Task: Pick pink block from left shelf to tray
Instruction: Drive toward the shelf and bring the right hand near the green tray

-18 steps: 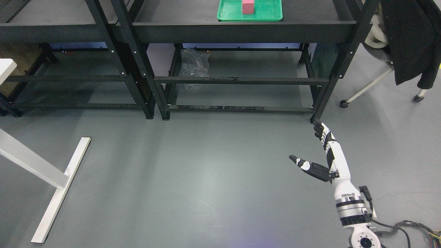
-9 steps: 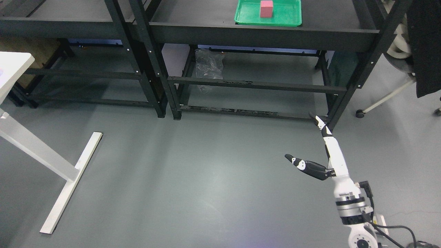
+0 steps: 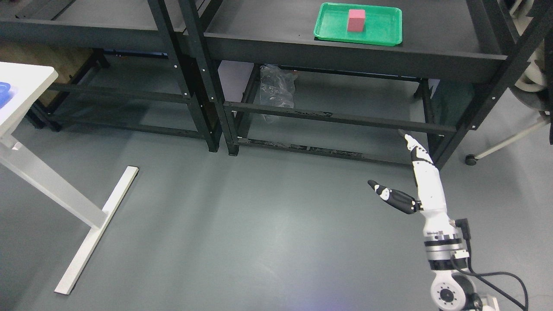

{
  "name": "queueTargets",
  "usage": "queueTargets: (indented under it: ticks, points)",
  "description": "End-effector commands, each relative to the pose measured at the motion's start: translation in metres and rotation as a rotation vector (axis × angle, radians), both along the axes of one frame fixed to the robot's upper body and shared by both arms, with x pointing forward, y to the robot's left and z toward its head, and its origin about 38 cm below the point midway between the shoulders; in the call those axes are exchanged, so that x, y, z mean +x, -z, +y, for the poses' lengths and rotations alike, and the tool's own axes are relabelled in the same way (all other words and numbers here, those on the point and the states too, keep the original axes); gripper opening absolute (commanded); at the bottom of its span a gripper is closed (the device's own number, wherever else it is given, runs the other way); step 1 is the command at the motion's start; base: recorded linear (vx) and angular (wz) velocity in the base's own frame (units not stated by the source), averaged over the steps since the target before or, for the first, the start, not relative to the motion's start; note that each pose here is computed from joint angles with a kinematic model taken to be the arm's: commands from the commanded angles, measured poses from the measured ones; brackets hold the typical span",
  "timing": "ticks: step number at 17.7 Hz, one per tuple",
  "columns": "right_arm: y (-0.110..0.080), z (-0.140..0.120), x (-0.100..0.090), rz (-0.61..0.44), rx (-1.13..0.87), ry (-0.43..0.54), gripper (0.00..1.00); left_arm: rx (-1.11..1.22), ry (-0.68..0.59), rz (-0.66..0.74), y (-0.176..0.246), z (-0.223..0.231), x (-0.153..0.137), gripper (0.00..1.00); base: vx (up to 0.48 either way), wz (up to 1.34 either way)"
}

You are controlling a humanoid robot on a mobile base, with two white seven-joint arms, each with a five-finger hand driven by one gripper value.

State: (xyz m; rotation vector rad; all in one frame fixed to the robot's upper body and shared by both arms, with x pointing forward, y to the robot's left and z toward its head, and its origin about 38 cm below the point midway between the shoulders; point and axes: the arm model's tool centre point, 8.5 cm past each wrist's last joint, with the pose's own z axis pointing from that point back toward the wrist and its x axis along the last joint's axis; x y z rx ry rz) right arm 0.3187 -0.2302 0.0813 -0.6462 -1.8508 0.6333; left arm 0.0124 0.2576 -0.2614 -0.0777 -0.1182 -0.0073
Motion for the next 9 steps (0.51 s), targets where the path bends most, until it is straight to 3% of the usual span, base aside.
queueTargets:
  ticks: [1, 3, 7, 9]
  points:
    - [0.004, -0.017, 0.009, 0.020, -0.486, 0.273, 0.93, 0.015, 0.000, 0.003, -0.001, 0.010, -0.007, 1.00, 0.165, 0.06]
    - [-0.002, -0.019, 0.007, -0.047, -0.468, 0.320, 0.95, 0.015, 0.000, 0.003, -0.001, 0.010, -0.007, 1.00, 0.172, 0.00]
    - [-0.002, -0.010, 0.007, -0.063, -0.452, 0.276, 0.98, 0.015, 0.000, 0.003, -0.001, 0.010, -0.007, 1.00, 0.205, 0.00]
    - [-0.007, -0.009, 0.004, -0.120, -0.394, 0.263, 0.99, 0.015, 0.000, 0.003, -0.001, 0.010, -0.007, 1.00, 0.222, -0.03]
